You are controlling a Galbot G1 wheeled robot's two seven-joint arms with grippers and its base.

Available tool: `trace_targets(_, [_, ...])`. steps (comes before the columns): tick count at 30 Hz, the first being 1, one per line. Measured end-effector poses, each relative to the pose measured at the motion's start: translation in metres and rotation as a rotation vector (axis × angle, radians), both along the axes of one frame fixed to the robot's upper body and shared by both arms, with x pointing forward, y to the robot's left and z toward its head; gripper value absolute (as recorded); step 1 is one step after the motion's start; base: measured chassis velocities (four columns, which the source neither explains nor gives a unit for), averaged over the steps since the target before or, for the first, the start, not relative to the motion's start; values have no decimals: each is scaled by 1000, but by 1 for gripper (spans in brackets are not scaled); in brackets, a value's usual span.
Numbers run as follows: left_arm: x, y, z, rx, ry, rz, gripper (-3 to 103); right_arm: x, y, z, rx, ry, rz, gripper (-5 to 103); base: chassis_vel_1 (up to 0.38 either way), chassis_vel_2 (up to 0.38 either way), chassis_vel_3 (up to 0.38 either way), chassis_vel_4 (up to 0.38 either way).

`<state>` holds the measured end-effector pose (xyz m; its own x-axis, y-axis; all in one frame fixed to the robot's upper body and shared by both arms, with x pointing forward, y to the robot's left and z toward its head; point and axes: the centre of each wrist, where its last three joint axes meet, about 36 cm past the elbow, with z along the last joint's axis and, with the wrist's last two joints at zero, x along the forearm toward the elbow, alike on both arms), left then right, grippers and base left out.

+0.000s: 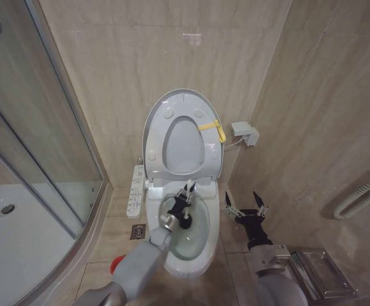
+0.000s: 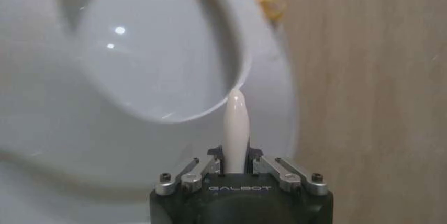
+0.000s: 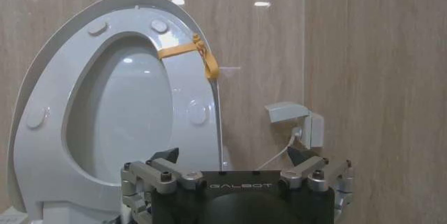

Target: Open the toilet lid, clean the toilet bowl with a toilet brush, close the toilet lid, and flush.

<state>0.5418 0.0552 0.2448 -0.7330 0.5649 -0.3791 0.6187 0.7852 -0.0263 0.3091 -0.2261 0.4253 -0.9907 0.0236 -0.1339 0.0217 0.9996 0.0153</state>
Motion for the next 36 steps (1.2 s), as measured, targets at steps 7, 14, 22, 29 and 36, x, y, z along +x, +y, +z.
trace_targets(7, [-38, -37, 4, -60, 32, -93, 20, 0, 0, 0, 0, 0, 0, 100, 0, 0, 0, 0])
trace_targets(14, [-6, 18, -24, 51, 40, -2, 20, 0, 0, 0, 0, 0, 0, 100, 0, 0, 0, 0])
trace_targets(22, [-16, 63, -27, 86, 13, 38, 20, 0, 0, 0, 0, 0, 0, 100, 0, 0, 0, 0])
trace_targets(29, [-27, 78, -32, 97, -5, 54, 20, 0, 0, 0, 0, 0, 0, 100, 0, 0, 0, 0])
trace_targets(36, [-25, 53, -29, 72, -15, 45, 20, 0, 0, 0, 0, 0, 0, 100, 0, 0, 0, 0])
